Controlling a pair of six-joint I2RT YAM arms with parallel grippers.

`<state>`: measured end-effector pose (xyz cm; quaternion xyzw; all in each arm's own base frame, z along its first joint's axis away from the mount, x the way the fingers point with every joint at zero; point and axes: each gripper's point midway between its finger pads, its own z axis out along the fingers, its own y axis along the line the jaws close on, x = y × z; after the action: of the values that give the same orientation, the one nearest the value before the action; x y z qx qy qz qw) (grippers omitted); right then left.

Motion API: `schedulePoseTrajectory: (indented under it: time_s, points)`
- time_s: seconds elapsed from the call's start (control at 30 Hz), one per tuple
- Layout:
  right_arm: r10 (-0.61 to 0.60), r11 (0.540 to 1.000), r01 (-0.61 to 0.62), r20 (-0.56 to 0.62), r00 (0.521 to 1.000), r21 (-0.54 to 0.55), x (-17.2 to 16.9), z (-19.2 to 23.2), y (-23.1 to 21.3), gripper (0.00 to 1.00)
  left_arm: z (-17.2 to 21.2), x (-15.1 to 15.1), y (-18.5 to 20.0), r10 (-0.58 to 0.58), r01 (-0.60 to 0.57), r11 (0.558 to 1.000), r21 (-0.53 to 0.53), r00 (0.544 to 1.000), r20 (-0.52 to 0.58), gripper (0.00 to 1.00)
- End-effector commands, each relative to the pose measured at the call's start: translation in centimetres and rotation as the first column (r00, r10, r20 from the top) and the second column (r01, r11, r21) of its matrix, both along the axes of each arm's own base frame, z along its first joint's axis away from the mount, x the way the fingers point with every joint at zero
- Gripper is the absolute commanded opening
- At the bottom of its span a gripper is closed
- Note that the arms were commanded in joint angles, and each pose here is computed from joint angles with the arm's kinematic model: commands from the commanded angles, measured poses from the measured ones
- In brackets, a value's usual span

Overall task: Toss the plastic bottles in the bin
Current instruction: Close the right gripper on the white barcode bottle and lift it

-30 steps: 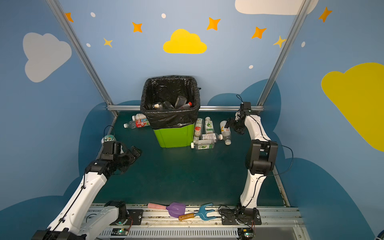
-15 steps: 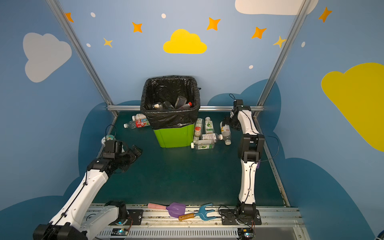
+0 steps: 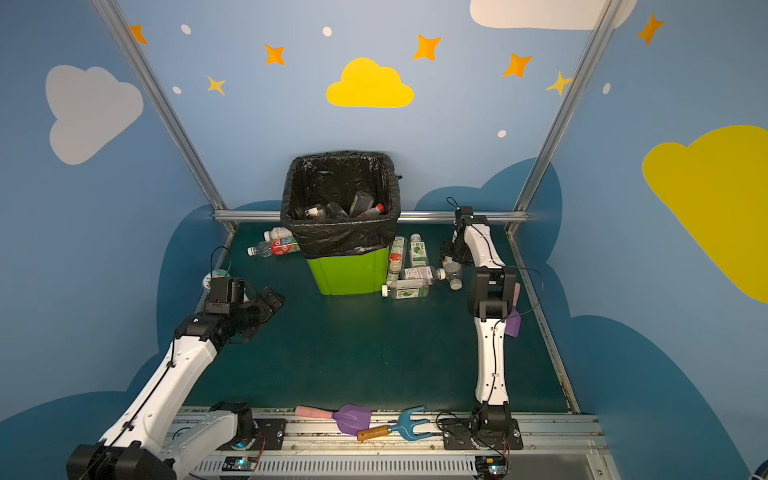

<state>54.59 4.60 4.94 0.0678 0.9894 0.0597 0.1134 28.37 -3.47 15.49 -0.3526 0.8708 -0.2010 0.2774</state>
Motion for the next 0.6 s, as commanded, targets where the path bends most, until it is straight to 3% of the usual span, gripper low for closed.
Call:
schedulePoseTrajectory:
  time_s: [0.0,0.1,0.33,0.43,0.57]
  points:
    - [-0.020,1.000,0.020,0.002,1.000,0.000,0.0,0.4,-0.1,0.65,0.8,0.5,0.3,0.013,-0.013,1.000,0.009,1.000,0.016,1.00]
    - [-0.043,0.999,0.042,0.052,0.998,0.024,0.1,1.9,-0.1,0.56,1.0,0.6,0.3,0.014,-0.014,1.000,0.008,1.000,0.019,1.00]
    - [-0.144,0.987,0.124,0.218,0.965,0.106,-0.4,7.8,-1.7,0.53,0.6,0.8,0.3,0.015,-0.015,1.000,0.011,1.000,0.008,1.00]
    - [-0.212,0.972,0.165,0.320,0.923,0.169,-1.4,11.7,-2.8,0.53,0.4,0.7,0.7,0.029,-0.030,0.999,0.031,1.000,0.006,1.00]
    - [-0.315,0.938,0.189,0.488,0.814,0.291,-3.5,18.7,-4.2,0.54,0.9,0.7,1.1,0.037,-0.038,0.997,0.062,0.999,0.028,1.00]
